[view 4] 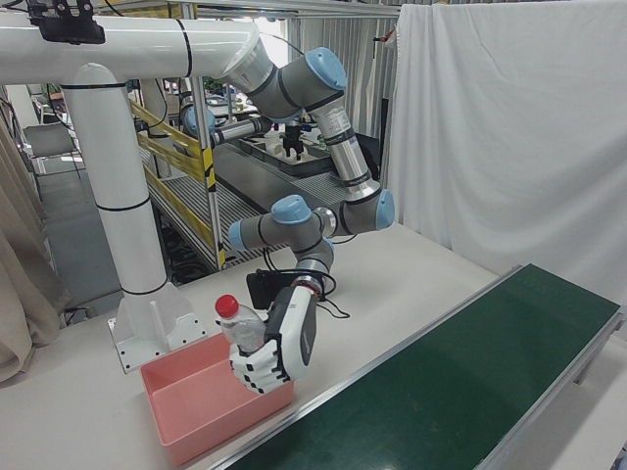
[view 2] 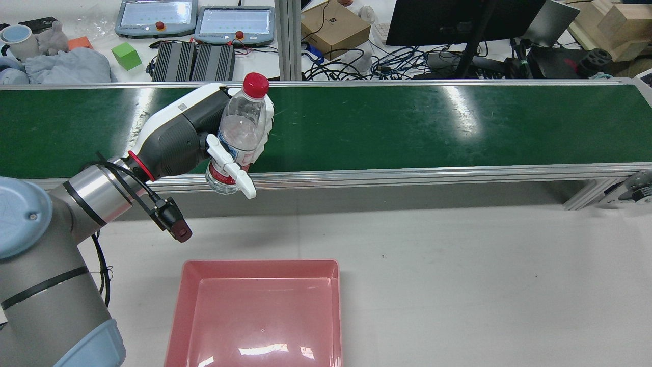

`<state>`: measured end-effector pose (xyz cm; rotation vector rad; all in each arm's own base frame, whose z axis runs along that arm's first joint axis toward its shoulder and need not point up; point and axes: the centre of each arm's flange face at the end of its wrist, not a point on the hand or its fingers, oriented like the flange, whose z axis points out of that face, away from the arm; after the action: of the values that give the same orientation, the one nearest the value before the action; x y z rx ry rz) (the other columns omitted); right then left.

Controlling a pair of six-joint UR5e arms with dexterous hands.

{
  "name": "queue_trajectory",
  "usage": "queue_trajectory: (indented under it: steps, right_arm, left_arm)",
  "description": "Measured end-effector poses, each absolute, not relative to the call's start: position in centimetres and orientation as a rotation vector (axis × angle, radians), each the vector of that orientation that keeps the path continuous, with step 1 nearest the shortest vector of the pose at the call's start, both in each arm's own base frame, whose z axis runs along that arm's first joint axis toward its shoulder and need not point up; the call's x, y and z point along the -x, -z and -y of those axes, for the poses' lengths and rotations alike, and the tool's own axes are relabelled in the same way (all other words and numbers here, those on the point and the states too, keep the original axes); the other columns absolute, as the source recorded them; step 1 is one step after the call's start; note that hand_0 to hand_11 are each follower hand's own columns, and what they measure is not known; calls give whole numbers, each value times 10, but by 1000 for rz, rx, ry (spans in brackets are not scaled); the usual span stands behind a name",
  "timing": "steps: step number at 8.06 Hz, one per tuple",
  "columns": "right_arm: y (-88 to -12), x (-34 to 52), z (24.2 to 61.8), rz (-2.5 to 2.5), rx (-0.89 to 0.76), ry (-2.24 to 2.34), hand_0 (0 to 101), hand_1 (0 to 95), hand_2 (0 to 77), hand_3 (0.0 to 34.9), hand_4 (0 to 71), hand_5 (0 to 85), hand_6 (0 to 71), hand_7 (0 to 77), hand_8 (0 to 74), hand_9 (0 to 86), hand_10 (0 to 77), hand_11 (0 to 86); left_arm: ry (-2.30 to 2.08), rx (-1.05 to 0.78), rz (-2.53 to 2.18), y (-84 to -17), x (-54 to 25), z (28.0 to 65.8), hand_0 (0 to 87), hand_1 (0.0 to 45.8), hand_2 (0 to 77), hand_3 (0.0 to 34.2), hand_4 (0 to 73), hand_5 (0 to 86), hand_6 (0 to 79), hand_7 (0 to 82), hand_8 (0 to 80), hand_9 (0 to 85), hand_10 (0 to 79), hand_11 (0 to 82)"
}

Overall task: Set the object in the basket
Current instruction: 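Lift the bottle with the left hand and carry it over the pink tray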

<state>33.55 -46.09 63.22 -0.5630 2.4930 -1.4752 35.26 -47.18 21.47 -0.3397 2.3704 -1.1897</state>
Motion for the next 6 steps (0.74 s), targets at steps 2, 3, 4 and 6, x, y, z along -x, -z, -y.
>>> queue_trajectory:
  steps: [2, 3, 4, 6]
  right_arm:
    - [-632, -336, 461, -2493, 563, 1475, 3, 0, 11, 2, 5, 0, 0, 5, 0, 0, 0, 0]
    - [-632, -336, 461, -2493, 563, 1475, 1, 0, 5, 2, 5, 0, 0, 5, 0, 0, 0, 0]
    - [-632, -336, 461, -2493, 563, 1475, 3, 0, 5, 2, 5, 0, 0, 5, 0, 0, 0, 0]
    - [-632, -336, 461, -2493, 563, 1475, 3, 0, 11, 2, 5, 0, 0, 5, 0, 0, 0, 0]
  left_arm:
    - [1117, 366, -2348, -195, -369, 416, 804, 120, 11, 3, 442, 622, 627, 589, 660, 578, 562, 584]
    - [1120, 362, -2342, -195, -368, 402, 804, 120, 11, 3, 442, 622, 627, 589, 660, 578, 562, 584]
    - [1130, 359, -2331, -200, -366, 393, 804, 120, 11, 3, 442, 622, 627, 589, 660, 584, 562, 584]
    - [1141, 366, -2315, -220, -365, 383, 779, 120, 11, 3, 442, 622, 589, 600, 660, 584, 562, 589]
